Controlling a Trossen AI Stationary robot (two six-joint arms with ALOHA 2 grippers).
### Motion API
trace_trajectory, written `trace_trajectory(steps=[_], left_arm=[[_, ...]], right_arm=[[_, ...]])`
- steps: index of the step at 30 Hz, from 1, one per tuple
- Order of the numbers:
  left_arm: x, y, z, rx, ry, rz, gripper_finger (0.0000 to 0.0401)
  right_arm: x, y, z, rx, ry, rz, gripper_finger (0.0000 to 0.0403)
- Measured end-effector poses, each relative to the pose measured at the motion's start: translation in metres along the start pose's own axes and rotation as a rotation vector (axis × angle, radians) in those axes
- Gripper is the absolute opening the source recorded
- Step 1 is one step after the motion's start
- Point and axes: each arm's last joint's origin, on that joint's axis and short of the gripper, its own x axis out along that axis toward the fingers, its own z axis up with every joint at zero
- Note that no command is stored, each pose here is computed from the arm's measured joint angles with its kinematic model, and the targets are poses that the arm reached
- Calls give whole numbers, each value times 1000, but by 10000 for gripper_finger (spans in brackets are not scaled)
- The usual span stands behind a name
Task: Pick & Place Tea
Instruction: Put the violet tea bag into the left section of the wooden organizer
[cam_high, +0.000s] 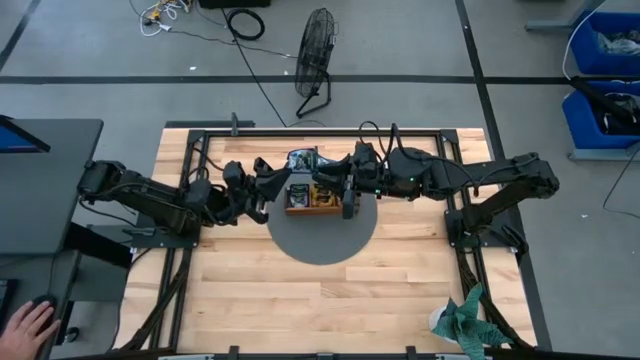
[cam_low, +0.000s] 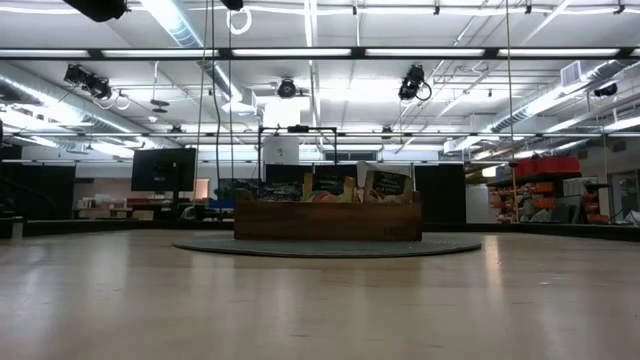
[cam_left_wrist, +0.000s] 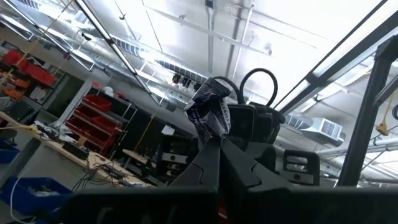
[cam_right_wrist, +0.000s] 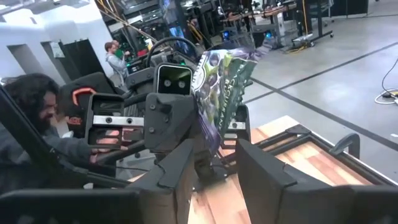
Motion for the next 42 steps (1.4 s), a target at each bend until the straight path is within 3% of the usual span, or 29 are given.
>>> trace_trajectory(steps=[6, 12, 18, 23, 29, 35, 42], left_arm=[[0, 0, 0, -1, 1, -1, 1], [0, 0, -1, -10, 7, 1, 1], [0, 0, -2, -16, 14, 6, 7], [0, 2, -6, -36, 53, 17, 46], [-1, 3, -11, -27, 112, 10, 101], [-2, 4, -16, -57, 200, -8, 131], [-7, 14, -23, -166, 455, 13, 139]], right_arm=[[1, -4, 2, 16, 1, 5, 97], [2, -6, 2, 13, -1, 8, 12], [1, -6, 2, 4, 7, 9, 3], [-8, -12, 5, 2, 54, 0, 2], [-19, -21, 0, 26, 217, 33, 1], [-26, -24, -11, 32, 389, 74, 1], [-35, -28, -27, 87, 631, 158, 0]])
